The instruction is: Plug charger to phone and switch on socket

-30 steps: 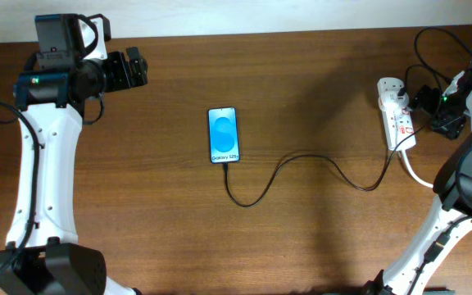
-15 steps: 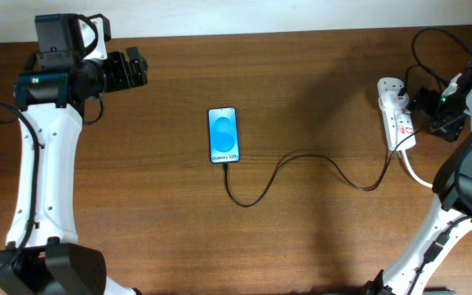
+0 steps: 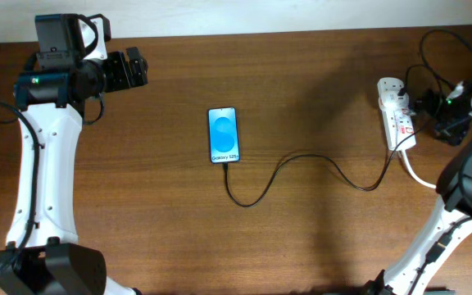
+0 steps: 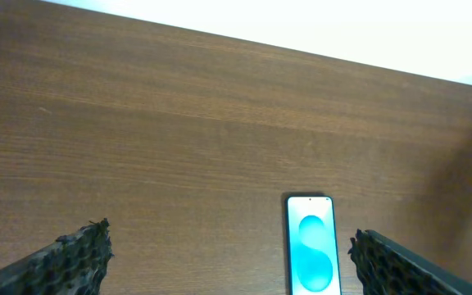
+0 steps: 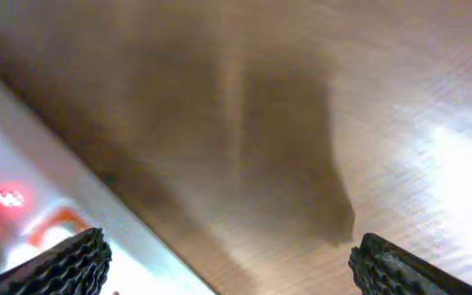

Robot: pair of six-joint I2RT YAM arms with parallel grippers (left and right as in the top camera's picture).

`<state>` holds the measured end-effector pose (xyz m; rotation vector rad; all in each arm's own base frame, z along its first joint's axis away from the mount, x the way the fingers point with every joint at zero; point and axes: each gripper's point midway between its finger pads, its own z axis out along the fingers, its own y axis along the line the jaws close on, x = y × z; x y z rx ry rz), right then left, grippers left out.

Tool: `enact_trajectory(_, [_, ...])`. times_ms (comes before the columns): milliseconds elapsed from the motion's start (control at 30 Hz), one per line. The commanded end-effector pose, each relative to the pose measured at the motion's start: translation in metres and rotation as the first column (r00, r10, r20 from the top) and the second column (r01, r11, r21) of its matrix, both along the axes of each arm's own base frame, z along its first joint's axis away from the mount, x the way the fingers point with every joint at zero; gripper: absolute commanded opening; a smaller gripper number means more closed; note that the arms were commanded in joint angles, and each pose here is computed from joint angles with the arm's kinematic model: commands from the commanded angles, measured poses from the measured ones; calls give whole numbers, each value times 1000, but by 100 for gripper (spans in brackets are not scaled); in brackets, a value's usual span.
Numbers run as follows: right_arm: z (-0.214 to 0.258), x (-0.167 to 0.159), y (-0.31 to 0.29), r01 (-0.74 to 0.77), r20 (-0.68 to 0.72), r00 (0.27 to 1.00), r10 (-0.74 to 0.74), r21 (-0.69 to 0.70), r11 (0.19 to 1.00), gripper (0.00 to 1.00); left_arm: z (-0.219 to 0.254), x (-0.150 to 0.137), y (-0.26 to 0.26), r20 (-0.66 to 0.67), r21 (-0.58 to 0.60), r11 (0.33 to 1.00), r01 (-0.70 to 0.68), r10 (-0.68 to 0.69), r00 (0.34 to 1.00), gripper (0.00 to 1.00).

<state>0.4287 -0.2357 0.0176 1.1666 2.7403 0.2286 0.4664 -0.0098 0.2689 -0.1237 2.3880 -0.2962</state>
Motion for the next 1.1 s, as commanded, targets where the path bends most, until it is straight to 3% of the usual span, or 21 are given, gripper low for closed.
enact_trajectory(0, [13, -21, -49, 145, -6, 989, -146, -23, 989, 98, 1, -1, 1, 4, 16, 1000, 6, -6, 1000, 99])
enact_trajectory(133, [49, -29, -63, 187, 59, 980, -191, 63, 980, 98, 1, -1, 1, 4, 16, 1000, 6, -6, 1000, 99])
enact_trajectory(233, [97, -21, -52, 79, 171, 980, -97, 108, 991, 98, 1, -1, 1, 4, 16, 1000, 6, -6, 1000, 99])
enact_trajectory(400, [204, -6, -7, -134, 409, 907, 99, 58, 989, 99, 1, -1, 2, 4, 16, 1000, 6, -6, 1000, 99])
enact_trajectory(533, [283, -12, 52, -308, 509, 799, 321, -113, 945, 98, 1, -1, 1, 4, 16, 1000, 6, -6, 1000, 99])
enact_trajectory(767, [353, -45, 163, -536, 527, 603, 599, -289, 793, 98, 1, -1, 1, 4, 16, 1000, 6, -6, 1000, 99])
enact_trajectory(900, [363, -76, 185, -549, 443, 616, 651, -351, 758, 98, 1, -1, 1, 4, 16, 1000, 6, -6, 1000, 99])
enact_trajectory(1067, [402, -133, 187, -460, 391, 633, 668, -504, 731, 98, 1, -1, 2, 4, 16, 1000, 6, -6, 1000, 99])
